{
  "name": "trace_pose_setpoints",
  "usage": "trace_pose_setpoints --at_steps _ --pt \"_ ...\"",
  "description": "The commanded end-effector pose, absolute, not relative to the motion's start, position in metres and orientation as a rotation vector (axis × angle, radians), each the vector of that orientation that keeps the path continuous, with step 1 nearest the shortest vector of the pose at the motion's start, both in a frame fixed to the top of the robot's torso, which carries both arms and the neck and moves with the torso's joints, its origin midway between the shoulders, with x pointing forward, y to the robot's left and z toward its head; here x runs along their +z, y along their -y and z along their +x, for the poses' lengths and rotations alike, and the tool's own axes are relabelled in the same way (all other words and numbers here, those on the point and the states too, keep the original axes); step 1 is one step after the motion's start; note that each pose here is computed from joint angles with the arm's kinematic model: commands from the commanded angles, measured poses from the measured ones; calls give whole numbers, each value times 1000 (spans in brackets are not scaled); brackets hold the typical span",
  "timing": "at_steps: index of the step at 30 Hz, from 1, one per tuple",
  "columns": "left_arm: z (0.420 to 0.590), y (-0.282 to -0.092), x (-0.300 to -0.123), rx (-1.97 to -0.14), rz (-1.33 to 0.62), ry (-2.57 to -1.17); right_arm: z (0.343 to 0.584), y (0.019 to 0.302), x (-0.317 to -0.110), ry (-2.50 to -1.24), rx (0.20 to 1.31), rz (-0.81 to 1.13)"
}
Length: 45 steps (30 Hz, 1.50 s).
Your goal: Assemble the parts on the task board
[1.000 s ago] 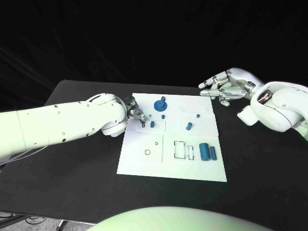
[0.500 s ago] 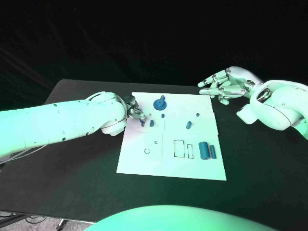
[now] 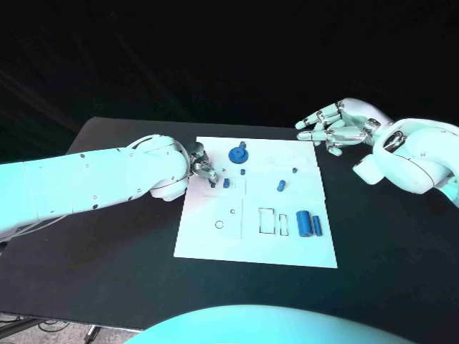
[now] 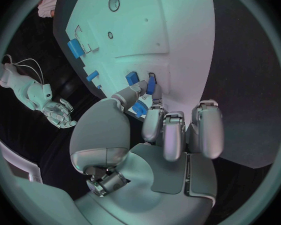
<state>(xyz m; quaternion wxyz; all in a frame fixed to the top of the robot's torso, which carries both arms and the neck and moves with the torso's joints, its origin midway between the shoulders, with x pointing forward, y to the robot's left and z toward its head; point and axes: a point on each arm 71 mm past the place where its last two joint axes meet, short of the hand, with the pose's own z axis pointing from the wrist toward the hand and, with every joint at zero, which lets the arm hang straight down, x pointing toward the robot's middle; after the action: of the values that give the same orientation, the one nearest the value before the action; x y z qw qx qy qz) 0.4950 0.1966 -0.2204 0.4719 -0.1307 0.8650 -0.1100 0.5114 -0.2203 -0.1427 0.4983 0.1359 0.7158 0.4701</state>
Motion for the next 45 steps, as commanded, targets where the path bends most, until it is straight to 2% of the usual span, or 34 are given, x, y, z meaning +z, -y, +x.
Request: trace_pose_setpoints --at_steps 1,45 --pt "490 -195 -229 -237 -250 -2182 511 219 -143 -1733 1147 314" --pt "490 -196 -231 -209 -225 -2200 511 219 -143 -1733 1148 313"
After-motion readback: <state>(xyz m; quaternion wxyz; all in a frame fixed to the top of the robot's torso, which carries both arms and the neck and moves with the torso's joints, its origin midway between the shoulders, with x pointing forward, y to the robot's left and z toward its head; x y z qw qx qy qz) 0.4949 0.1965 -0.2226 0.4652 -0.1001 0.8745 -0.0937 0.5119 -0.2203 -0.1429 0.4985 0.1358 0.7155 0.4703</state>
